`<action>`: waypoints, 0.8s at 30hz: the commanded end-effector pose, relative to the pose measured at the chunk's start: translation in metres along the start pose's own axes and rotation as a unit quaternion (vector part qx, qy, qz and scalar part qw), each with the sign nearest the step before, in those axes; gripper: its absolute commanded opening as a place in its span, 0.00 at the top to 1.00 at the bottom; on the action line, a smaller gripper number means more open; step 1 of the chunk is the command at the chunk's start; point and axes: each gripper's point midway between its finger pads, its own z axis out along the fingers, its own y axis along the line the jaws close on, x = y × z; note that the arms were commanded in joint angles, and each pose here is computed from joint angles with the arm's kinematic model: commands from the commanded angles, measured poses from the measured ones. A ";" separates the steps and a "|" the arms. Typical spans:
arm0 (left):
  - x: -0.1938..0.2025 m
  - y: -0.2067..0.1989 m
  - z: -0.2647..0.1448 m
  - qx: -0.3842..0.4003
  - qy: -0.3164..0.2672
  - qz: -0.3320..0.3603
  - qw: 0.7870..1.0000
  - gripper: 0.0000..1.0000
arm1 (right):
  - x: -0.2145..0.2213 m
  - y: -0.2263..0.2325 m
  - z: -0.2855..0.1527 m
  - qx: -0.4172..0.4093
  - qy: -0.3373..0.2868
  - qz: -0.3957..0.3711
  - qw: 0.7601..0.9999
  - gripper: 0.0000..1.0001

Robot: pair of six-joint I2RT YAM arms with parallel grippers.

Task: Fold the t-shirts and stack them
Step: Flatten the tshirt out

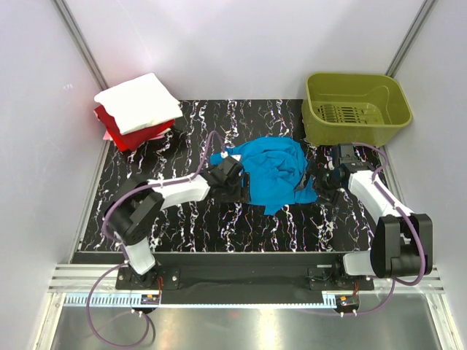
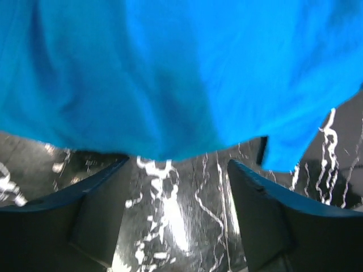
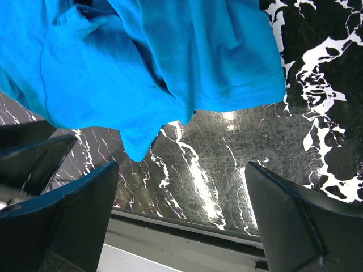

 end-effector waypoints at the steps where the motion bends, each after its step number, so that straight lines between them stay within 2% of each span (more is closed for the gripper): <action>1: -0.020 -0.019 0.008 0.027 -0.028 -0.003 0.999 0.33 | 0.000 0.003 -0.005 -0.008 -0.013 -0.018 1.000 0.00; 3: -0.017 -0.017 0.015 0.025 -0.024 -0.004 0.999 0.42 | -0.001 0.004 -0.006 -0.009 -0.016 -0.019 1.000 0.00; 4: -0.017 -0.018 0.017 0.026 -0.023 -0.004 0.999 0.54 | -0.001 0.004 -0.005 -0.009 -0.015 -0.019 1.000 0.00; 7: -0.019 -0.022 0.019 0.033 -0.022 0.004 0.999 0.76 | -0.001 0.002 -0.002 -0.006 -0.012 -0.019 1.000 0.00; 8: -0.022 -0.024 0.014 0.033 -0.021 0.010 0.999 0.92 | -0.001 0.002 -0.001 -0.006 -0.010 -0.017 1.000 0.00; 9: -0.025 -0.024 0.009 0.025 -0.020 0.010 0.999 1.00 | 0.000 0.001 0.000 -0.004 -0.008 -0.016 1.000 0.00; 13: -0.058 -0.013 -0.049 -0.010 -0.060 0.001 0.998 1.00 | 0.001 -0.001 0.001 0.001 -0.007 -0.017 1.000 0.00; 14: -0.067 -0.011 -0.082 -0.005 -0.075 -0.001 0.997 1.00 | 0.000 -0.001 0.000 0.001 -0.009 -0.015 1.000 0.00; 17: -0.086 0.017 -0.141 -0.021 -0.108 -0.014 0.994 0.96 | -0.001 -0.002 0.002 0.003 -0.009 -0.014 1.000 0.00; 18: -0.090 0.026 -0.153 -0.027 -0.114 -0.017 0.993 0.89 | 0.000 -0.002 0.003 0.003 -0.007 -0.014 1.000 0.00; 20: -0.089 0.059 -0.170 -0.050 -0.107 -0.022 0.993 0.82 | 0.000 -0.002 0.004 0.001 -0.006 -0.013 1.000 0.00; 21: -0.086 0.065 -0.173 -0.047 -0.099 -0.021 0.994 0.73 | 0.000 -0.002 0.005 -0.001 -0.005 -0.012 1.000 0.00; 22: -0.079 0.084 -0.170 -0.060 -0.084 -0.030 0.994 0.57 | 0.002 -0.003 0.006 0.000 -0.004 -0.011 1.000 0.00; 24: -0.061 0.107 -0.163 -0.085 -0.049 -0.030 0.995 0.39 | 0.002 -0.002 0.006 -0.003 -0.003 -0.009 1.000 0.00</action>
